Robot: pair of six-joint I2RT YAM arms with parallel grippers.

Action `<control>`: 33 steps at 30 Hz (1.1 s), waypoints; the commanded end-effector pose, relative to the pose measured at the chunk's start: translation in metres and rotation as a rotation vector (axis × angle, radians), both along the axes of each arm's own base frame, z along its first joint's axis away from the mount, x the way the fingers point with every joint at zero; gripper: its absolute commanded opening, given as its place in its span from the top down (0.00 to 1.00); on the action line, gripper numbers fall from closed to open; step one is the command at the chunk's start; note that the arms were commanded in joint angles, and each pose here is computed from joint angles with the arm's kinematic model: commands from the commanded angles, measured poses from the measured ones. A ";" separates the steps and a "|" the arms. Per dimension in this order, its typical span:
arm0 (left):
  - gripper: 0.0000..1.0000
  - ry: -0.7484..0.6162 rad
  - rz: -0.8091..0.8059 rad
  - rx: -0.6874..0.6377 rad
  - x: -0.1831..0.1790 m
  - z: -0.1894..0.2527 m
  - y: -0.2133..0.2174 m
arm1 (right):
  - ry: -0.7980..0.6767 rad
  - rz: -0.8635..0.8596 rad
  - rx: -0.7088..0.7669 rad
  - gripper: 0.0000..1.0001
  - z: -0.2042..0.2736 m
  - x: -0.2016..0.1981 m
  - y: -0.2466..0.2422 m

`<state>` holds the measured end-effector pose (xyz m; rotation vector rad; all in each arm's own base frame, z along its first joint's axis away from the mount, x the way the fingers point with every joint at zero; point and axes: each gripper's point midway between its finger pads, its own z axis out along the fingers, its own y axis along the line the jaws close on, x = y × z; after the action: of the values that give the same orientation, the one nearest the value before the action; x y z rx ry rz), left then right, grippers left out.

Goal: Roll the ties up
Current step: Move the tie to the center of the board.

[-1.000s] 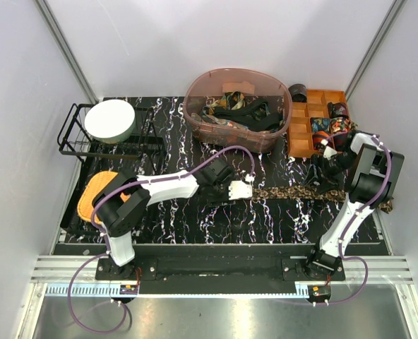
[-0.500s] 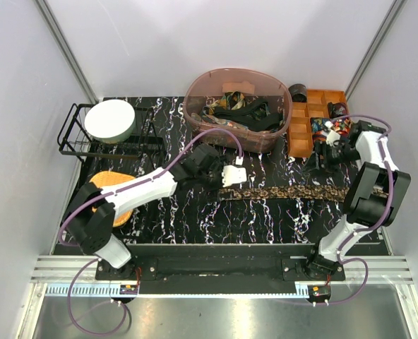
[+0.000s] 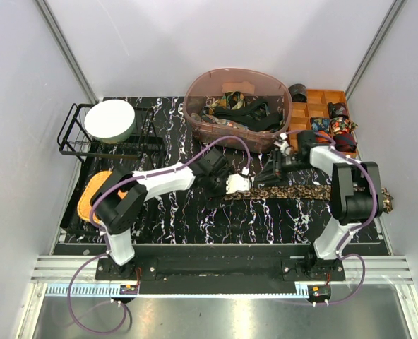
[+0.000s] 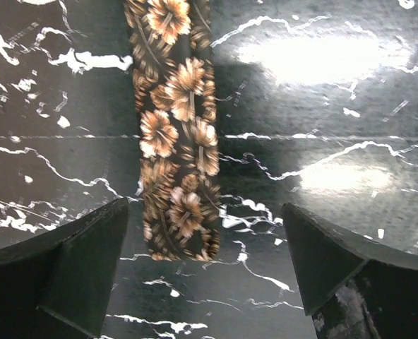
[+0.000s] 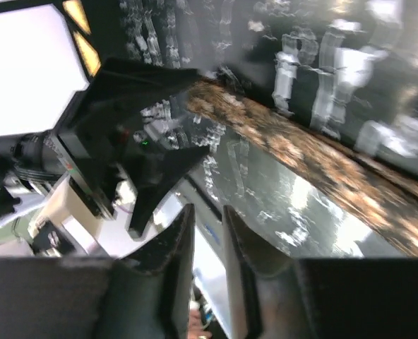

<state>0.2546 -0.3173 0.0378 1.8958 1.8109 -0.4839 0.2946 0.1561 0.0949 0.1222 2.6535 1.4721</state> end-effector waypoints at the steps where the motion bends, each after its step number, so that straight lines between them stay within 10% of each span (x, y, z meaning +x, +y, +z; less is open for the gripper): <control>1: 0.07 -0.034 -0.016 -0.042 0.020 0.014 -0.011 | -0.004 -0.001 0.117 0.74 0.012 0.017 0.044; 18: 0.21 0.106 -0.072 0.023 0.010 -0.013 -0.012 | 0.108 -0.057 0.139 0.94 -0.017 -0.004 0.062; 33: 0.21 0.094 -0.074 0.033 0.013 -0.014 -0.011 | 0.010 -0.166 0.126 0.94 -0.010 0.070 0.034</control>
<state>0.2661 -0.3205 0.0191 1.9891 1.8508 -0.5577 0.3561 0.1944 0.0616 0.4124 2.5625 1.6050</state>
